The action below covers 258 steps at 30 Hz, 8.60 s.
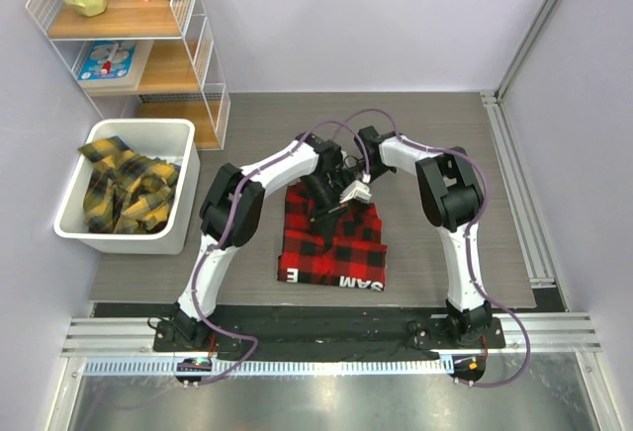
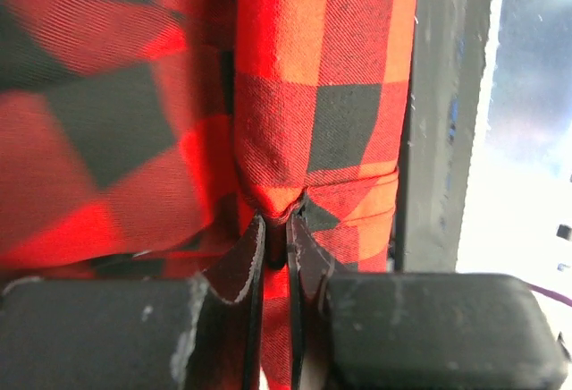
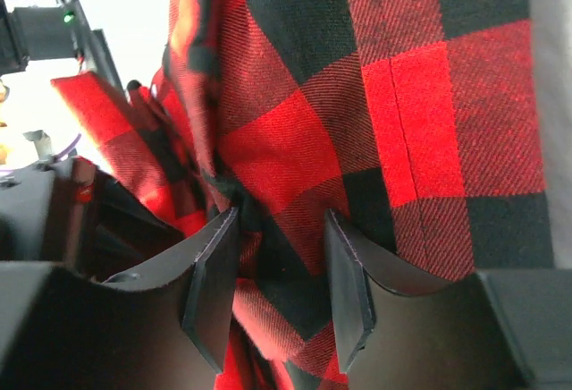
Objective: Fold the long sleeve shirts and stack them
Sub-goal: Fold the shirt
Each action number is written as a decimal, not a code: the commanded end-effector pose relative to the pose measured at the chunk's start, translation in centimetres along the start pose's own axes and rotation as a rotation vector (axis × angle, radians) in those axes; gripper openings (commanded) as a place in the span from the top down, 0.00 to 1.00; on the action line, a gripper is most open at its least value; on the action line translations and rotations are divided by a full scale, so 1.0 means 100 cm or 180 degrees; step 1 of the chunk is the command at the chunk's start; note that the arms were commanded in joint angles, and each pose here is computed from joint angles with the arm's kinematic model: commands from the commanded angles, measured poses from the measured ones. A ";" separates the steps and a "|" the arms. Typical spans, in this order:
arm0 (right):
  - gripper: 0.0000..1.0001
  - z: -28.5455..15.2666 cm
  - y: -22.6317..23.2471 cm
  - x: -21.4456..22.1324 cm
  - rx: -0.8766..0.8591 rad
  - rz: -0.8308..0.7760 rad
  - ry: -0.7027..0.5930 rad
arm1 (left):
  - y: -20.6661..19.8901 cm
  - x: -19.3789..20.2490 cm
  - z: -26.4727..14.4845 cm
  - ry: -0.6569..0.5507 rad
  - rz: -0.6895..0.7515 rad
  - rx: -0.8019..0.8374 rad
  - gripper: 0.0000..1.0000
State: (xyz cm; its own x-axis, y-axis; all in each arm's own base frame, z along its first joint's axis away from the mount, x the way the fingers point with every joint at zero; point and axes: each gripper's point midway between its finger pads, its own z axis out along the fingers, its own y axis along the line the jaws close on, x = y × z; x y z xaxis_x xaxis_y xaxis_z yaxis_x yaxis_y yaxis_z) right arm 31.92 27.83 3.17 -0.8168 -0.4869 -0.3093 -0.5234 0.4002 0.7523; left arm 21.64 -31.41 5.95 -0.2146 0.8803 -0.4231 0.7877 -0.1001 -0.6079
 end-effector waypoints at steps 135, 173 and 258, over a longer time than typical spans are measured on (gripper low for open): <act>0.69 -0.011 -0.013 -0.015 -0.0199 -0.0170 0.0241 | 0.065 -0.020 -0.102 -0.0725 0.0161 -0.1077 1.00; 0.50 -0.090 -0.029 -0.039 0.0361 -0.0274 0.0082 | 0.115 -0.026 -0.113 -0.1037 0.0034 -0.1455 0.68; 0.00 -0.027 -0.043 0.109 0.0645 0.1656 0.0105 | 0.034 0.068 -0.011 -0.1692 -0.2881 0.0106 0.00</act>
State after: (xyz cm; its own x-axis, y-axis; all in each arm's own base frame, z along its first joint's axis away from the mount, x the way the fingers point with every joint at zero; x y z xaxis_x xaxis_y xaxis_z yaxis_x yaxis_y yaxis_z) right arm 22.09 24.75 5.41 -0.9525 -0.2834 0.1116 -0.0307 0.4538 0.8906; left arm 22.00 -27.83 5.60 -0.9398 0.3414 -0.0140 0.1332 0.3282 -0.9352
